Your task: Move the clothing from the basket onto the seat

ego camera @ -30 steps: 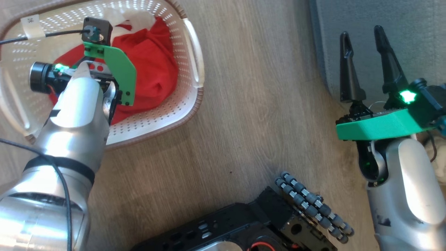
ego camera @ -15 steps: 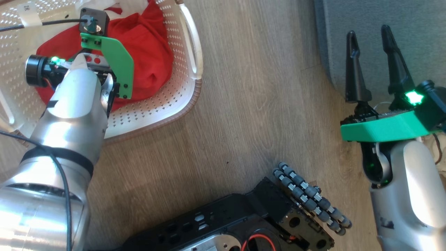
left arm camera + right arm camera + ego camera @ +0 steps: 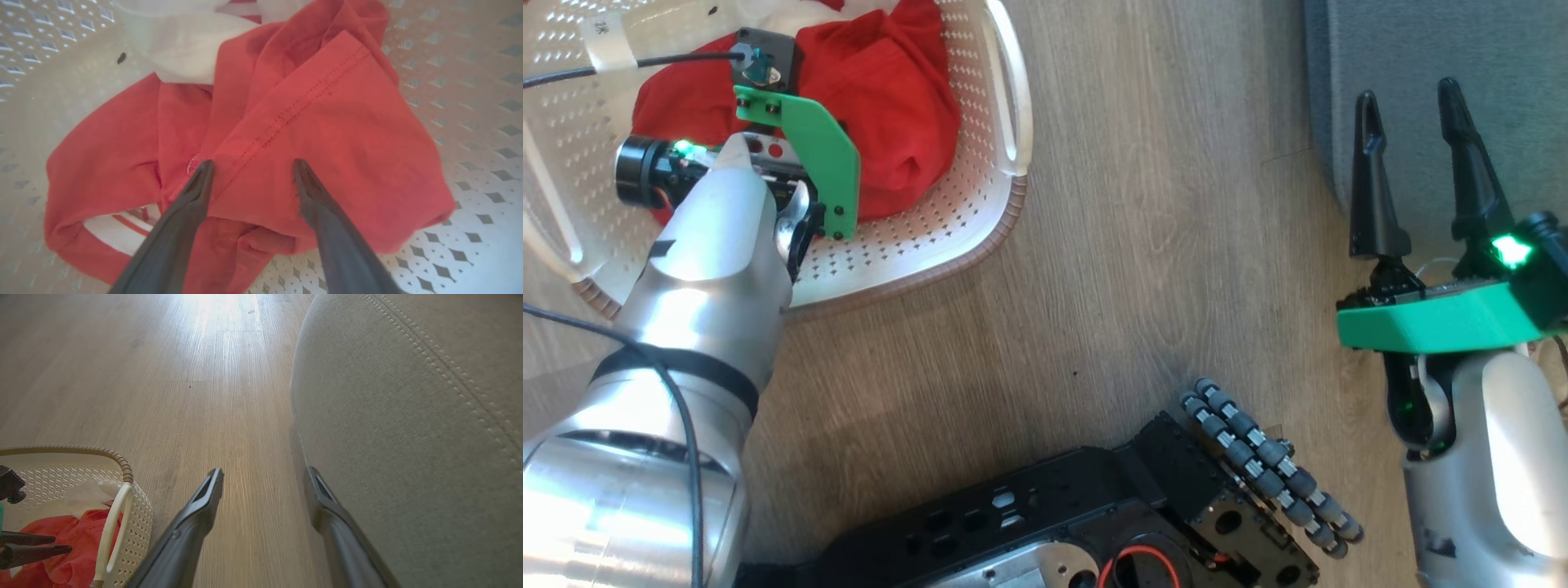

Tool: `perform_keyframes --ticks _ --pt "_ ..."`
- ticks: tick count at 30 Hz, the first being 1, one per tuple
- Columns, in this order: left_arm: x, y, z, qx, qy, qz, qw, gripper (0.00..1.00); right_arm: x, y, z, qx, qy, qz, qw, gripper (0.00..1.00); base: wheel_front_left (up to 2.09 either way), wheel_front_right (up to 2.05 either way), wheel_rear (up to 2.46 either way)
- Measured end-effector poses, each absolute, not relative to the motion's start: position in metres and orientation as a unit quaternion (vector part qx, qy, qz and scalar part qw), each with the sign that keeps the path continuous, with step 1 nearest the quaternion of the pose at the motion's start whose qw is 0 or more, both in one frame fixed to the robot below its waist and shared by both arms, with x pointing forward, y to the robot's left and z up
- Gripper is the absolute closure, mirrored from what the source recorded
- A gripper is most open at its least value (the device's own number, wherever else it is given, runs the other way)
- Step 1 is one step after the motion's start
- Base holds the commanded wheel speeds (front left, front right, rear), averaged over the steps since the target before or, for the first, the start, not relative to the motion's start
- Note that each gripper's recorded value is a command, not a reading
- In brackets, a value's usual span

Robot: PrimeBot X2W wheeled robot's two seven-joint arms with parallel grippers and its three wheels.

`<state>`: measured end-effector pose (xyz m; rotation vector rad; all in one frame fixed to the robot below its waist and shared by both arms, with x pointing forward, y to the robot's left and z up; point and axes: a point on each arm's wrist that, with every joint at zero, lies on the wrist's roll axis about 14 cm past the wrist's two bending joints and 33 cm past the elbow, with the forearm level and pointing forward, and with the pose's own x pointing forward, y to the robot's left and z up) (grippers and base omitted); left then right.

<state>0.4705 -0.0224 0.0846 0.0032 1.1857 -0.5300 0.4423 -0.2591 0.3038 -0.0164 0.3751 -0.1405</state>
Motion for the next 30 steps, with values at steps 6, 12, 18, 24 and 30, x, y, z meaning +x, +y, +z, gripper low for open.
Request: perform_keyframes --ticks 6,12,18,24,30 --pt "0.465 -0.019 0.083 -0.007 0.559 -0.251 0.791 0.00 0.439 -0.255 0.298 -0.009 0.194 -0.065 0.979 0.00 0.00 0.00 0.00" --pt "0.451 -0.015 0.079 -0.013 0.569 -0.254 0.782 0.00 0.439 -0.253 0.295 -0.010 0.197 -0.062 0.978 0.00 0.00 0.00 0.00" --pt "0.436 -0.016 0.079 -0.025 0.579 -0.267 0.770 0.00 0.441 -0.249 0.293 -0.014 0.196 -0.055 0.979 0.00 0.00 0.00 0.00" --pt "0.426 -0.025 0.083 -0.043 0.577 -0.284 0.765 0.00 0.441 -0.247 0.292 -0.018 0.197 -0.050 0.979 0.00 0.00 0.00 0.00" --pt "0.425 -0.030 0.087 -0.074 0.567 -0.282 0.770 0.00 0.437 -0.243 0.287 -0.022 0.207 -0.043 0.977 0.00 0.00 0.00 0.00"
